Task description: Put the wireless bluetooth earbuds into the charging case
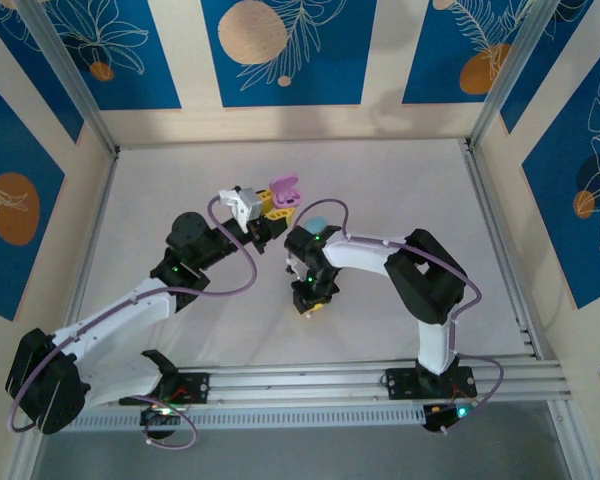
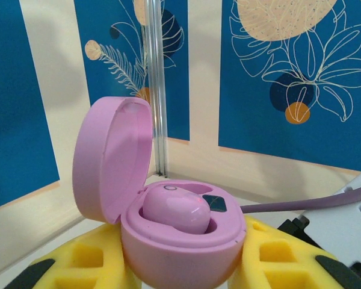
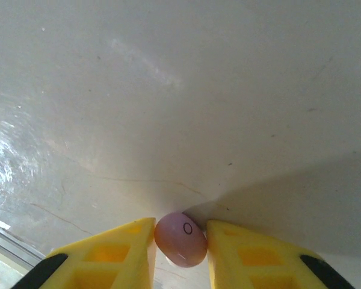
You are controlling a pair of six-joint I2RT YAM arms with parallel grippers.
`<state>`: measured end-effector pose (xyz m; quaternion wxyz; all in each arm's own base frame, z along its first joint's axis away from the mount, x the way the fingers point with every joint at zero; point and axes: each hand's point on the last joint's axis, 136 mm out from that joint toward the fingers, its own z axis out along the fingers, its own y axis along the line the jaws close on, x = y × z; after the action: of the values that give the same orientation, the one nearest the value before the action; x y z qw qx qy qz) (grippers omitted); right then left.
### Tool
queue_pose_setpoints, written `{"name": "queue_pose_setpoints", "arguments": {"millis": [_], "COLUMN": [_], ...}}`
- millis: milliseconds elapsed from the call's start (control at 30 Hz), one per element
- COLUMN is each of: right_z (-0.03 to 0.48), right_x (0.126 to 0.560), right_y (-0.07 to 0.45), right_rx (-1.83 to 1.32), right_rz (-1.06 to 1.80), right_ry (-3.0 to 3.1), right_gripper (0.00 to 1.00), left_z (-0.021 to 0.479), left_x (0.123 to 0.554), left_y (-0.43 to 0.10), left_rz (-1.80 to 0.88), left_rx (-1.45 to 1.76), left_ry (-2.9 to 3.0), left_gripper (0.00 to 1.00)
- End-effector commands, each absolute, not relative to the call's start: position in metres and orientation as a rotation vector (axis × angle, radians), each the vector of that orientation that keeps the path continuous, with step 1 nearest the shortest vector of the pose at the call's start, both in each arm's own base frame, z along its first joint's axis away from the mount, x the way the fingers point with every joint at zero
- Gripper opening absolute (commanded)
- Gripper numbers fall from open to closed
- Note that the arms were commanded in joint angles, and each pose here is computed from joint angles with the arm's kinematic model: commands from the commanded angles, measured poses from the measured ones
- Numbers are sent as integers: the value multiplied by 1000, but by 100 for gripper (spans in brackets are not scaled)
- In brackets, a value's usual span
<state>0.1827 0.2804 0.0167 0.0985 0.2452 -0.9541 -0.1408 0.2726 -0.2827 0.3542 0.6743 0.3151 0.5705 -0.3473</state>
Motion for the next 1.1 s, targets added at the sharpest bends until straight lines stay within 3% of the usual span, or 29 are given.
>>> {"name": "queue_pose_setpoints", "arguments": {"millis": [0, 533, 1067], "right_z": [7, 66, 206], "right_x": [175, 210, 258], "right_y": [286, 257, 176], "right_rx": [713, 475, 144], "right_rz": [-400, -542, -774], "right_ry": [-2794, -3028, -3405], "right_gripper": [26, 21, 22], "left_z": [373, 367, 325], "left_x": [267, 271, 293], "left_y": [-282, -282, -303], "left_rz": [-784, -772, -712], "left_rx": [692, 691, 750], "left_ry": [1226, 1245, 1311], "left_gripper": [31, 31, 30]}}
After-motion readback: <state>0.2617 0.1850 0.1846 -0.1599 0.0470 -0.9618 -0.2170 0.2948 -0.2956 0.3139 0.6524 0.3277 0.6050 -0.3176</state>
